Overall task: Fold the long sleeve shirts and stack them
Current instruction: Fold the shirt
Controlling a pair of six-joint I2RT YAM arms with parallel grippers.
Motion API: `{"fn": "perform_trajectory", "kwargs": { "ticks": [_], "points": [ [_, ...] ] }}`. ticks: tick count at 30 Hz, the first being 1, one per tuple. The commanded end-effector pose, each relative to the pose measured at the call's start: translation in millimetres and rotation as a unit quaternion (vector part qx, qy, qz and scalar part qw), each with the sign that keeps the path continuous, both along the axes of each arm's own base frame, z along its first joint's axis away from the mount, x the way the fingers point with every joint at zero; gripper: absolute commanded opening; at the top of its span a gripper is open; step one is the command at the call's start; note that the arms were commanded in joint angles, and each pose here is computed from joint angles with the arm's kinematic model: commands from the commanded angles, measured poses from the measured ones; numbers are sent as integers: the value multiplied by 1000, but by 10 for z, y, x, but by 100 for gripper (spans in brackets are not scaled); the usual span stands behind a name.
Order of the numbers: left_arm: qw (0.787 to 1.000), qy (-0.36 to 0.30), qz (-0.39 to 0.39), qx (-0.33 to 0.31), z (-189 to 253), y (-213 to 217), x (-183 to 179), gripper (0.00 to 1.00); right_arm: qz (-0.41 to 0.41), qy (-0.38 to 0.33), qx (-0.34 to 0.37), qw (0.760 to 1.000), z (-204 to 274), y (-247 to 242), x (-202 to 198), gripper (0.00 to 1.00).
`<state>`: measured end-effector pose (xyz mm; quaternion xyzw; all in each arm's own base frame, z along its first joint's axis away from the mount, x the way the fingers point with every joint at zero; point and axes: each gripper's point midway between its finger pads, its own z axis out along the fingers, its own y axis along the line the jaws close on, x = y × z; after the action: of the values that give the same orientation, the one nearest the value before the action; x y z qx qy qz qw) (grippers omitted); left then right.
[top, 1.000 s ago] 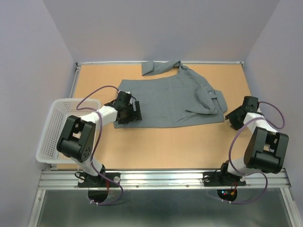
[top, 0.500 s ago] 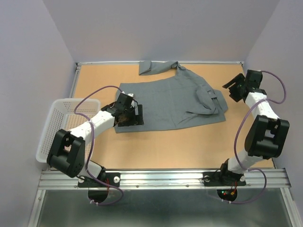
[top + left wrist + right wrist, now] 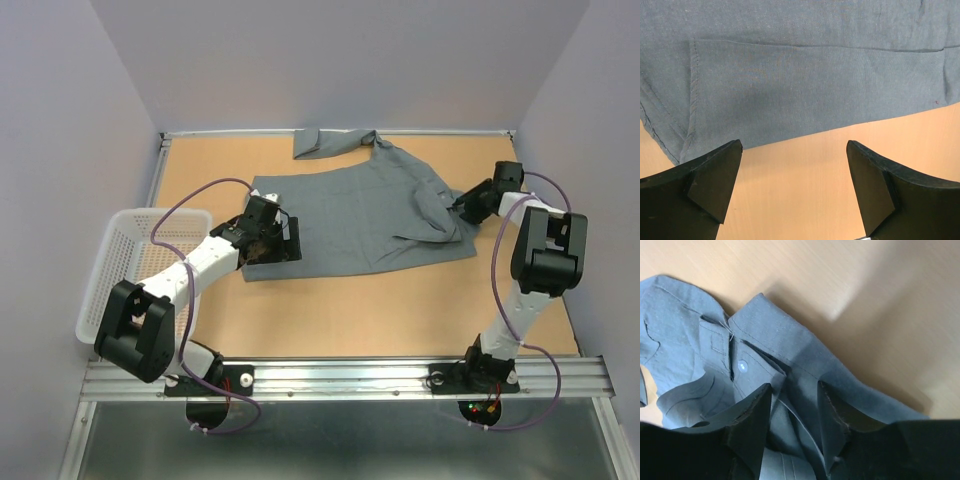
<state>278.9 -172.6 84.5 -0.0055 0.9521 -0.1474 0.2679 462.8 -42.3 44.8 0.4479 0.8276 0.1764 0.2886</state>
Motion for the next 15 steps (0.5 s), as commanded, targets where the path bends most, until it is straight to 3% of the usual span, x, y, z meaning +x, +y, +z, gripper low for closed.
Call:
{"fn": "perform_trajectory", "kwargs": {
  "ticks": [1,15],
  "points": [
    [1000,-28,11,-7,152,-11,106,98,3,-72,-5,997,337,3,395,46],
    [1000,-16,17,-1,67,18,67,98,19,-70,4,997,243,120,489,40]
  ]
}}
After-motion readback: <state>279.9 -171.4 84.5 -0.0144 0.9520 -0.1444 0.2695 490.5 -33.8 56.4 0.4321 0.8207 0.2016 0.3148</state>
